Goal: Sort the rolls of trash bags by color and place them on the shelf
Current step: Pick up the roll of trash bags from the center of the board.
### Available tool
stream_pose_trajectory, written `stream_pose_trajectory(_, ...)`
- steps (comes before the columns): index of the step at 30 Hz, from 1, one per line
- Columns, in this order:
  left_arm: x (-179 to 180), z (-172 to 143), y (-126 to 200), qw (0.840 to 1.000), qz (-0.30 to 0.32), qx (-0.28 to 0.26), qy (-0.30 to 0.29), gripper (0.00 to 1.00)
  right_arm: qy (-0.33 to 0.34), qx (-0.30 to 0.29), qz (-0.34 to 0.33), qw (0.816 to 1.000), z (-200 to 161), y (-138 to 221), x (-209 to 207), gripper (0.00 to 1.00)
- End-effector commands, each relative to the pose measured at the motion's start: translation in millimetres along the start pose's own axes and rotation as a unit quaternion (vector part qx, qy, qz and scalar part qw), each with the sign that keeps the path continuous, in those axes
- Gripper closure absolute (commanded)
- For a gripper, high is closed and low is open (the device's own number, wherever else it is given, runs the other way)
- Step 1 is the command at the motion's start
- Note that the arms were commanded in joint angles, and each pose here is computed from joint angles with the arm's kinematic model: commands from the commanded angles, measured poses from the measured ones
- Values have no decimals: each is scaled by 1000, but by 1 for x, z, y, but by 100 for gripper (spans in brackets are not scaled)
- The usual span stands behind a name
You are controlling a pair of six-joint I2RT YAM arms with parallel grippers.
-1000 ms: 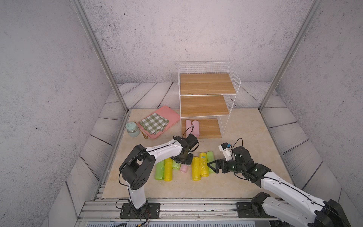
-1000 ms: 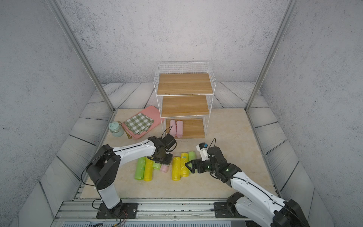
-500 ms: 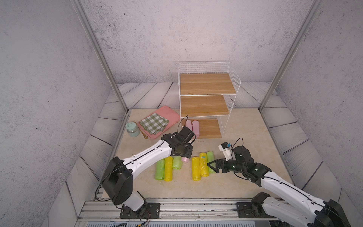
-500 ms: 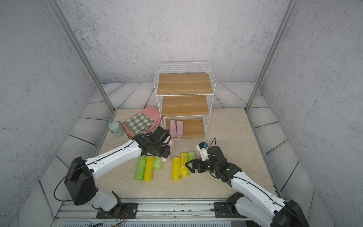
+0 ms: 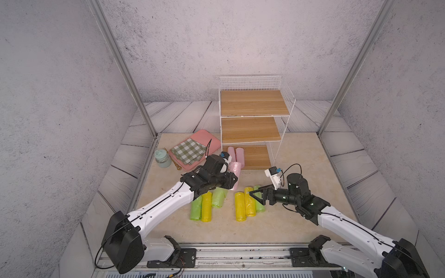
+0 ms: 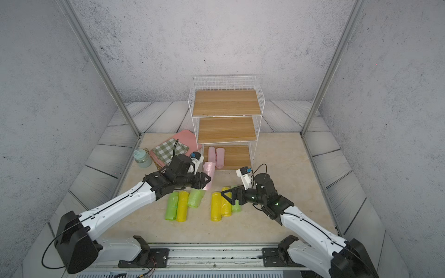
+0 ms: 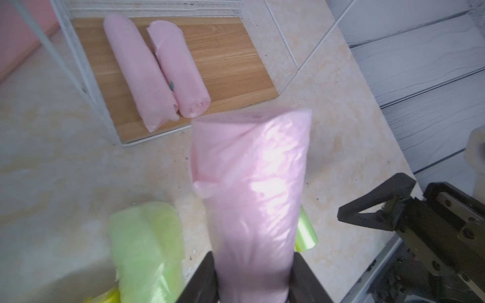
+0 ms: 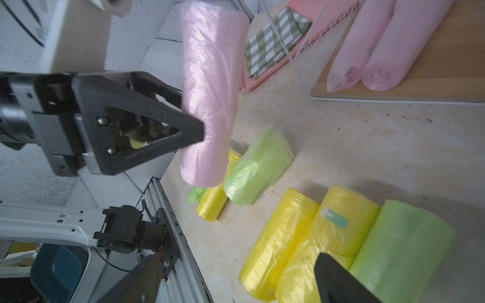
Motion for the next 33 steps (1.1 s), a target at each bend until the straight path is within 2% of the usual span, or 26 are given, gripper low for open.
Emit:
stream_pose_trajectory(1,-14,14,12,995,-97,-38,-2,100,31,-33,36,998,18,1,11,6)
stream_pose_trajectory(7,-6,19,16,984,-167,-50,25,100,34,-37,51,997,22,-1,12,8)
stream_pose_trajectory(20,-9,25,17,973,-223,-58,27,100,22,-50,94,994,34,-18,9,12)
stream_pose_trajectory(33,-10,22,9,966,-255,-35,30,100,9,-66,110,992,40,-31,4,19)
Point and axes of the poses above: each gripper's point midway between its finger pads, its own y axis back along the fingers, its own x axis along the line the jaws close on, z = x × y, the point moved 10 cm from there along y, back along the fingers, and after that the axes turned 8 degrees about y, right-handed, at the moved point
